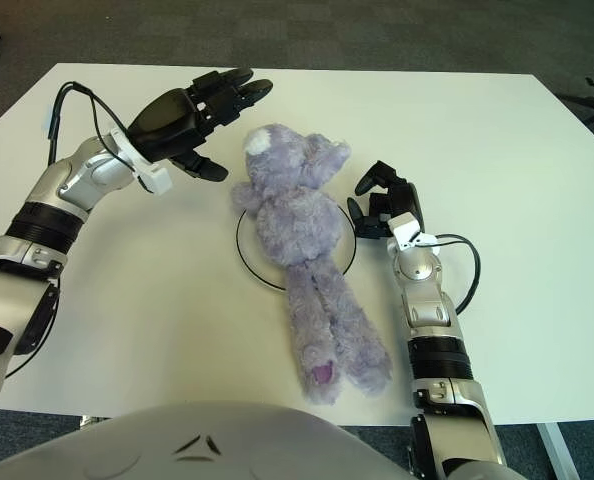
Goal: Put the doll into the plate.
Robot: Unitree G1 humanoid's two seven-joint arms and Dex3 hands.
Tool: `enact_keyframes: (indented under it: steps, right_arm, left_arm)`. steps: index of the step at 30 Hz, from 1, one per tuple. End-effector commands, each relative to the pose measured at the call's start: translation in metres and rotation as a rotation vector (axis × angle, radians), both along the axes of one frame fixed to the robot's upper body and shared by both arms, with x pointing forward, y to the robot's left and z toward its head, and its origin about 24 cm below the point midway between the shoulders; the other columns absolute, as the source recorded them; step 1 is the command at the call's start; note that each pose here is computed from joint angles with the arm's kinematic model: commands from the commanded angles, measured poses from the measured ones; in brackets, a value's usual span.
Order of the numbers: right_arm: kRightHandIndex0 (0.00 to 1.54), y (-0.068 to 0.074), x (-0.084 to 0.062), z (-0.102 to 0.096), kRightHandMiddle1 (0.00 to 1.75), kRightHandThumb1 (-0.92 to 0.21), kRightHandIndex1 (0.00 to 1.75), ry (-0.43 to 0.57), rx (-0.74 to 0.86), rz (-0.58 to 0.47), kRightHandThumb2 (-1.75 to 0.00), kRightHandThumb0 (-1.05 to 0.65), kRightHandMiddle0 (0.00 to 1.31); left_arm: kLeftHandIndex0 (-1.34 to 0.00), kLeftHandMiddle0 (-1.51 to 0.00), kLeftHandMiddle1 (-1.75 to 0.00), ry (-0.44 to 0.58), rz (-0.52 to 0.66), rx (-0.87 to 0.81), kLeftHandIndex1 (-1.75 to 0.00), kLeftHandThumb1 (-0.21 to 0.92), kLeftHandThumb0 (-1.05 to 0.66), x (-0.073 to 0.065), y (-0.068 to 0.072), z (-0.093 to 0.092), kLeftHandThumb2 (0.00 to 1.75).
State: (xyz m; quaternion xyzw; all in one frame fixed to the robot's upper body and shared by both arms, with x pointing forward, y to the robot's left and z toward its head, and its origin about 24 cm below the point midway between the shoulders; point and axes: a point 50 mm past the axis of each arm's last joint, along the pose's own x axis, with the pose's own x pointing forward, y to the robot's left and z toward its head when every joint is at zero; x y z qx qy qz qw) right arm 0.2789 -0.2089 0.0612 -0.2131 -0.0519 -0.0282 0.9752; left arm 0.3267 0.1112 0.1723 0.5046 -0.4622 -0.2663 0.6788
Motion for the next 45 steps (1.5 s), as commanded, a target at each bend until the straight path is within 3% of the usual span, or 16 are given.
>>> enact_keyframes:
  steps: [1, 13, 18, 28, 31, 36, 38, 41, 45]
  right_arm:
    - [1.17, -0.002, -0.008, -0.023, 1.75, -0.35, 1.75, 0.117, 0.003, -0.011, -1.28, -0.47, 0.59]
    - [1.19, -0.004, -0.007, -0.024, 1.75, -0.34, 1.75, 0.117, 0.0, -0.007, -1.28, -0.47, 0.59]
    - [1.2, -0.004, -0.007, -0.024, 1.75, -0.34, 1.75, 0.114, -0.003, -0.004, -1.28, -0.47, 0.59]
    - [1.2, -0.004, -0.007, -0.025, 1.75, -0.34, 1.75, 0.112, 0.002, 0.0, -1.28, -0.47, 0.59]
    - [1.21, -0.004, -0.007, -0.024, 1.75, -0.34, 1.75, 0.111, 0.002, 0.0, -1.28, -0.47, 0.6]
    - [1.21, -0.004, -0.007, -0.024, 1.75, -0.34, 1.75, 0.11, -0.002, 0.0, -1.29, -0.47, 0.6]
    - [1.21, -0.004, -0.008, -0.024, 1.75, -0.34, 1.75, 0.111, -0.005, -0.001, -1.29, -0.48, 0.6]
    - [1.2, -0.004, -0.008, -0.025, 1.75, -0.34, 1.75, 0.113, -0.007, -0.003, -1.29, -0.47, 0.6]
    - [1.2, -0.004, -0.008, -0.025, 1.75, -0.34, 1.75, 0.114, -0.006, -0.003, -1.29, -0.47, 0.6]
  left_arm:
    - [0.0, -0.28, -0.13, 0.01, 0.038, -0.021, -0.51, 0.92, -1.05, 0.004, 0.006, -0.004, 0.91]
    - [0.0, -0.4, -0.18, 0.138, 0.125, -0.221, -0.65, 0.92, -1.05, 0.016, 0.032, -0.014, 0.79]
    - [0.0, -0.31, -0.71, 0.181, 0.152, -0.335, -0.82, 0.92, -1.05, 0.019, 0.036, -0.017, 0.7]
    - [0.0, -0.35, -1.03, 0.315, 0.171, -0.518, -1.16, 0.92, -0.92, 0.021, 0.043, -0.029, 0.68]
    - [0.0, -0.41, -1.24, 0.36, 0.177, -0.557, -1.35, 0.92, -0.82, 0.023, 0.045, -0.032, 0.67]
    - [-0.01, -0.47, -1.43, 0.426, 0.178, -0.645, -1.53, 0.92, -0.72, 0.025, 0.048, -0.034, 0.66]
    - [-0.03, -0.52, -1.52, 0.465, 0.175, -0.699, -1.6, 0.92, -0.68, 0.026, 0.048, -0.036, 0.66]
    - [-0.15, -0.67, -1.61, 0.534, 0.171, -0.769, -1.7, 0.9, -0.46, 0.028, 0.048, -0.039, 0.59]
    - [-0.21, -0.75, -1.67, 0.603, 0.162, -0.816, -1.74, 0.87, -0.38, 0.03, 0.049, -0.043, 0.59]
